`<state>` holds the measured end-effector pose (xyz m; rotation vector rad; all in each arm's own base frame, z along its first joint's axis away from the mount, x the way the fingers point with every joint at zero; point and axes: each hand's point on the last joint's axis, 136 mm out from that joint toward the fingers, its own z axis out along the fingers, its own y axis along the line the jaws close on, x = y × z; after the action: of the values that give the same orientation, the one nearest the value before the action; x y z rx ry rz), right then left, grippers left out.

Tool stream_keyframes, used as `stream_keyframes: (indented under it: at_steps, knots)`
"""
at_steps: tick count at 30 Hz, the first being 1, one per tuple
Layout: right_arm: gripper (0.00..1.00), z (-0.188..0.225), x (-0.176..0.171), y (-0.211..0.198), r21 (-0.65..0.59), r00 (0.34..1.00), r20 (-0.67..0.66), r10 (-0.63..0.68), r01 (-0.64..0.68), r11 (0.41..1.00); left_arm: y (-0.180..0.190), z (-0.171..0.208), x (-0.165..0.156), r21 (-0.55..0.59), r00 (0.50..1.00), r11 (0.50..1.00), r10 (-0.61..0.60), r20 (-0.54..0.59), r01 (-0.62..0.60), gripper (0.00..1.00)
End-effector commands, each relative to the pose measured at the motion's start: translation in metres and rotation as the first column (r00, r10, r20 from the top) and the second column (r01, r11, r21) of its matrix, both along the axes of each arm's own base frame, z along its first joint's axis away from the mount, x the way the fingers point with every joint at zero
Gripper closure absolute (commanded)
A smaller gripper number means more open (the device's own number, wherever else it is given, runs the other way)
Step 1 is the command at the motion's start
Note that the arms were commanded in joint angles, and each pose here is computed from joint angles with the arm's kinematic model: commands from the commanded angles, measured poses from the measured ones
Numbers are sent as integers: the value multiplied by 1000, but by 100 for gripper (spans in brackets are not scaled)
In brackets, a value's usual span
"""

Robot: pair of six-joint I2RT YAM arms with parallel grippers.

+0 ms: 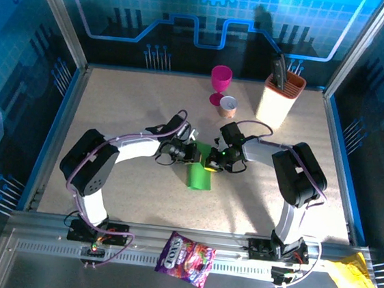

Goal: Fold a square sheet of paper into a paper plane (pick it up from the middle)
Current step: First fold the square sheet of paper in half at the center of the table.

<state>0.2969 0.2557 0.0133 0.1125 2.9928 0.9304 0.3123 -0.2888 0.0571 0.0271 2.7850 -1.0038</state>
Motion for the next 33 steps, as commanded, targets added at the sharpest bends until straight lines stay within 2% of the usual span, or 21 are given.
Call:
stream_keyframes:
  at_steps: [1, 25, 33]
  knots:
    - [100, -19, -14, -5, -30, 999, -50, 16, -18, 999, 4, -19, -6, 37, 1000, 999, -23, -18, 24, 85]
    - [100, -21, -15, -5, -35, 998, -57, 27, -29, 999, 27, -61, -15, 131, 997, 991, -24, -79, 34, 85]
    - [100, -22, -17, -7, -42, 998, -58, 31, -33, 999, 15, -16, -6, 42, 1000, 999, -29, -5, 29, 81]
